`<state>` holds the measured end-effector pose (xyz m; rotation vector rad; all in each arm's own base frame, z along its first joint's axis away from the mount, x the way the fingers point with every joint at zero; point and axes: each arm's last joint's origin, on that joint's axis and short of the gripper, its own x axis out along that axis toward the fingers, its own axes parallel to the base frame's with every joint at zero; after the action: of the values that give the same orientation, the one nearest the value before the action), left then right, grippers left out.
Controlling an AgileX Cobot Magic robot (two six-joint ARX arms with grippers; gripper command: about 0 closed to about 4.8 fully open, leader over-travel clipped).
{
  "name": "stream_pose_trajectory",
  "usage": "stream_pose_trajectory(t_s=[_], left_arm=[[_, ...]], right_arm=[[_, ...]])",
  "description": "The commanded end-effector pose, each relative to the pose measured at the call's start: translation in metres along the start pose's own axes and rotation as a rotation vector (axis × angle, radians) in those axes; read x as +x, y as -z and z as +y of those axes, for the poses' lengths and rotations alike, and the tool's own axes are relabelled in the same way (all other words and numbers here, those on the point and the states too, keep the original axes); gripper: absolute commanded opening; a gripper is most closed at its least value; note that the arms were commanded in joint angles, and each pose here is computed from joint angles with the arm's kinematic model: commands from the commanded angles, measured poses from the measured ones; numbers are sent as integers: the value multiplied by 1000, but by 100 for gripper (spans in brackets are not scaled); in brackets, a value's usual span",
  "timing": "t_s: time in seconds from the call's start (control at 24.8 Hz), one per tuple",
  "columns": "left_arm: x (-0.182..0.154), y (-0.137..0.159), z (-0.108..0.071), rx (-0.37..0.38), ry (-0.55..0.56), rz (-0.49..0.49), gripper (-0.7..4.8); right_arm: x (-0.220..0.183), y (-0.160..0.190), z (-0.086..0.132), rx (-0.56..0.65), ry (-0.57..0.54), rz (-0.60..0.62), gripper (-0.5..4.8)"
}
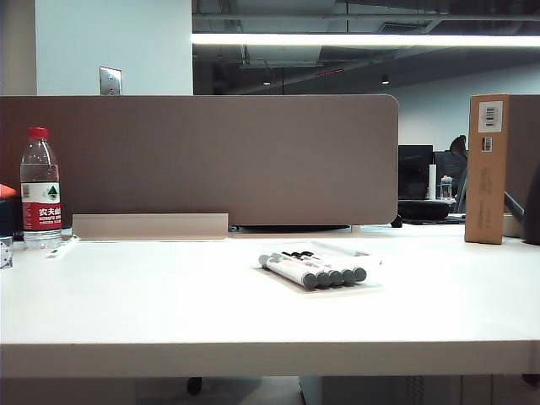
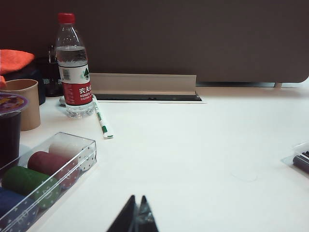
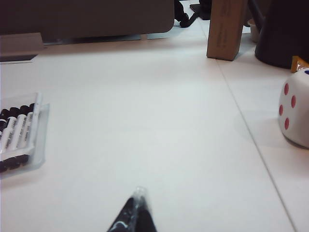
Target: Pick up the markers scattered on the table and put them into the packaging box, making sure the markers fit the shape of the box's grooves.
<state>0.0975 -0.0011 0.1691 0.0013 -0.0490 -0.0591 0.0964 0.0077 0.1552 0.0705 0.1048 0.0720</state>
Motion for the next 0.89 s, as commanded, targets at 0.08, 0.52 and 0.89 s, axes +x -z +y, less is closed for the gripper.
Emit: stream_pose_trajectory(t_s=[0.08, 0.52, 0.89], left_arm=[[0, -3, 0, 1, 1, -14, -5], [0, -3, 0, 1, 1, -14, -5], [0, -3, 0, 1, 1, -14, -5]], right_arm=[[0, -7, -2, -49, 55, -86, -1], [-1, -11, -3, -126, 79, -128, -1], [-1, -11, -4, -120, 116, -127, -1]])
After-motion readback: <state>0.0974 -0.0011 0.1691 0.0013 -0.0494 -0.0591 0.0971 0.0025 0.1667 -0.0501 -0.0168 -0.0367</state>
